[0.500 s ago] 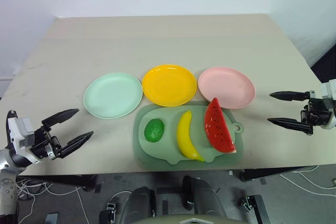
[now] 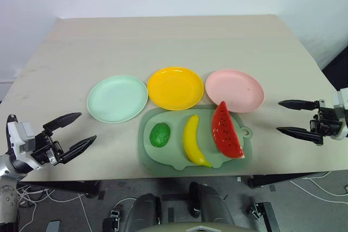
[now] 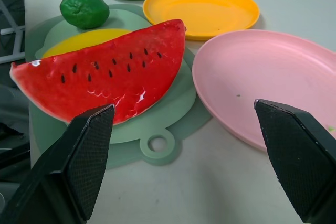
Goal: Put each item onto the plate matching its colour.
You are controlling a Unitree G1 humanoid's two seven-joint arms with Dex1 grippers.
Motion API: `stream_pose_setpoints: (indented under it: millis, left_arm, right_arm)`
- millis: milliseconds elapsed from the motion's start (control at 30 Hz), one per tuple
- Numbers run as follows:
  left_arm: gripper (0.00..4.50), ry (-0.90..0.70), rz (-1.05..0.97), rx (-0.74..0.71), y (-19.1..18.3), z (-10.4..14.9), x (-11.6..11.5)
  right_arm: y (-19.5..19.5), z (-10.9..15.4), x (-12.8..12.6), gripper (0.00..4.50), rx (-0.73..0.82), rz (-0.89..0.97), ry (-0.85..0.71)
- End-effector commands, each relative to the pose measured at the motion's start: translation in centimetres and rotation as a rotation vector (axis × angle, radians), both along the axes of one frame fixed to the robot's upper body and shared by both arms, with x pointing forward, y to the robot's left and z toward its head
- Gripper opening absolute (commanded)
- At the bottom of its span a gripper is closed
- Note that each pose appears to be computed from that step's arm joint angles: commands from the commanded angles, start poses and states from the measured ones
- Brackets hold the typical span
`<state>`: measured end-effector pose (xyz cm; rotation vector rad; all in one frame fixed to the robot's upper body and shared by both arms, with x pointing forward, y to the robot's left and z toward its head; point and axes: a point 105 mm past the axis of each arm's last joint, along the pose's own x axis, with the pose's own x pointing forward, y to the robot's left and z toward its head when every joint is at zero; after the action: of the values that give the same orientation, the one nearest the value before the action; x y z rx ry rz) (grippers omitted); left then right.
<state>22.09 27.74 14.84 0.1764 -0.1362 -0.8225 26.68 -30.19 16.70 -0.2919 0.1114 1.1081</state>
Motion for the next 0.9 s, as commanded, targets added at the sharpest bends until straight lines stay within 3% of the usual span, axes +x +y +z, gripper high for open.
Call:
stream_pose_setpoints:
  millis: [33,900]
  left_arm:
    - [4.48,-0.042,-0.017,-0.003,-0.3,0.7,-0.2]
    - [4.48,0.003,-0.115,0.028,-0.6,-0.8,-0.7]
  right_arm:
    - [-0.1,1.9,-0.2,4.5,-0.021,0.009,-0.057]
    - [2.9,1.6,-2.2,4.5,-0.053,0.148,-0.039]
